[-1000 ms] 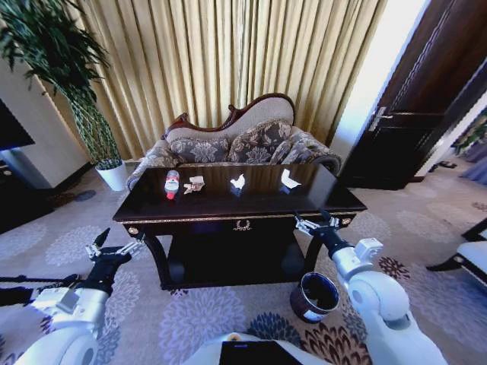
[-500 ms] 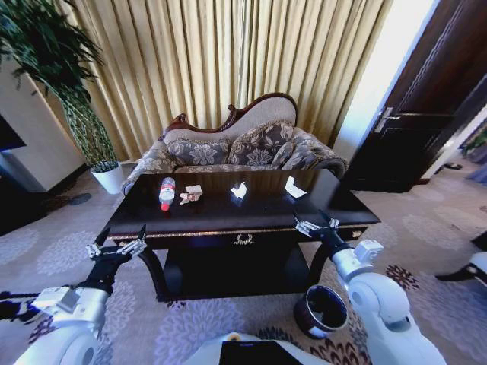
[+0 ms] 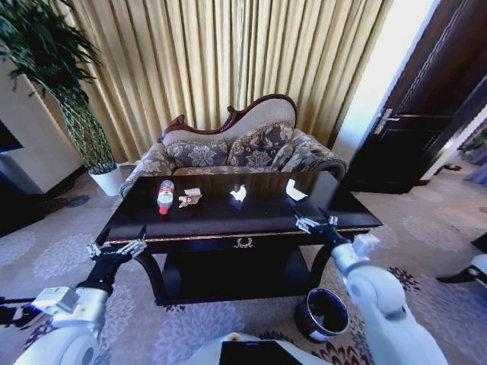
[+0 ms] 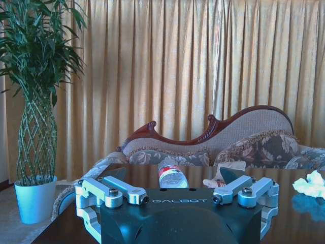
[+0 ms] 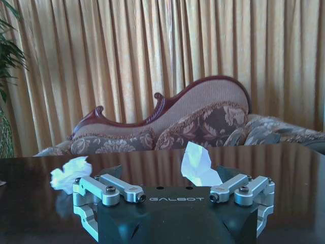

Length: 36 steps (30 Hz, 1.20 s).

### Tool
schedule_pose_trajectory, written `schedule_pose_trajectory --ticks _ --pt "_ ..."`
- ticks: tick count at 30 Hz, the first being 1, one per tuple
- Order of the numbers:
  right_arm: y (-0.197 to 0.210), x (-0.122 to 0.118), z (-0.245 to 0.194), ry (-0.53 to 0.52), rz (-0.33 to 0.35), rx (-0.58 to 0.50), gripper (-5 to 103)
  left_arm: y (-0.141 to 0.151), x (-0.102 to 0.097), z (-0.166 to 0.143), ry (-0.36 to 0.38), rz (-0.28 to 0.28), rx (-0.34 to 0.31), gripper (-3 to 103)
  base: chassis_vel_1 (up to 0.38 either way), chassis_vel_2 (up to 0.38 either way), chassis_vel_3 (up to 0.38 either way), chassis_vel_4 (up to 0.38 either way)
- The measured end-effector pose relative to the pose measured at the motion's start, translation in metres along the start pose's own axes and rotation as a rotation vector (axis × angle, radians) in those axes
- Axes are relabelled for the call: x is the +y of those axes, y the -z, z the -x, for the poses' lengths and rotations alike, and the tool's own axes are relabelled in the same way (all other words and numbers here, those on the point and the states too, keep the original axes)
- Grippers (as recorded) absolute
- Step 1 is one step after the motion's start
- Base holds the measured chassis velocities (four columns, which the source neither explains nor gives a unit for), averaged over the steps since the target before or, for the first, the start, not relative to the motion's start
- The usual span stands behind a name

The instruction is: Move to the front of the table and place the trash on the table into the trash bin.

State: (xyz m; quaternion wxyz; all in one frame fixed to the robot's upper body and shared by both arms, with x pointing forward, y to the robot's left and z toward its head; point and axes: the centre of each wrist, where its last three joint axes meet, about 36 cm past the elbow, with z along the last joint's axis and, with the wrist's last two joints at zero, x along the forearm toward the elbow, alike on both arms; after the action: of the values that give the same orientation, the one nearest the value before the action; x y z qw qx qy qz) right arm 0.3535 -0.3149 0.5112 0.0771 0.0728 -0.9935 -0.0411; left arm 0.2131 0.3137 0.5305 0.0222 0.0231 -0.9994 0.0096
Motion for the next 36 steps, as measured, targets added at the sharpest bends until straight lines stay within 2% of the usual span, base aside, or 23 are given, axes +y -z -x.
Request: schedule_pose_trajectory --ticks 3,11,19,26,36 --pt "0.013 -0.010 0.033 0.004 0.009 0.044 100 0.000 0.000 -0.001 -0.001 0.000 0.006 100 0.000 0.000 0.000 0.000" --pt "0.036 -0.005 0.092 0.029 -0.012 0.079 100 0.001 -0.001 0.002 -0.015 0.002 0.024 100 0.000 0.000 0.000 0.000" --pt "0.033 -0.005 0.144 -0.008 -0.020 0.169 100 0.002 0.000 0.003 -0.017 0.012 0.024 100 0.000 0.000 0.000 0.000" --pt "0.029 -0.005 0.173 -0.058 -0.011 0.209 100 0.001 -0.002 0.003 -0.008 0.002 0.026 100 0.000 0.000 0.000 0.000" --pt "0.028 -0.011 0.204 -0.112 -0.036 0.231 100 0.002 -0.002 0.004 -0.004 -0.020 0.019 100 0.000 0.000 0.000 0.000"
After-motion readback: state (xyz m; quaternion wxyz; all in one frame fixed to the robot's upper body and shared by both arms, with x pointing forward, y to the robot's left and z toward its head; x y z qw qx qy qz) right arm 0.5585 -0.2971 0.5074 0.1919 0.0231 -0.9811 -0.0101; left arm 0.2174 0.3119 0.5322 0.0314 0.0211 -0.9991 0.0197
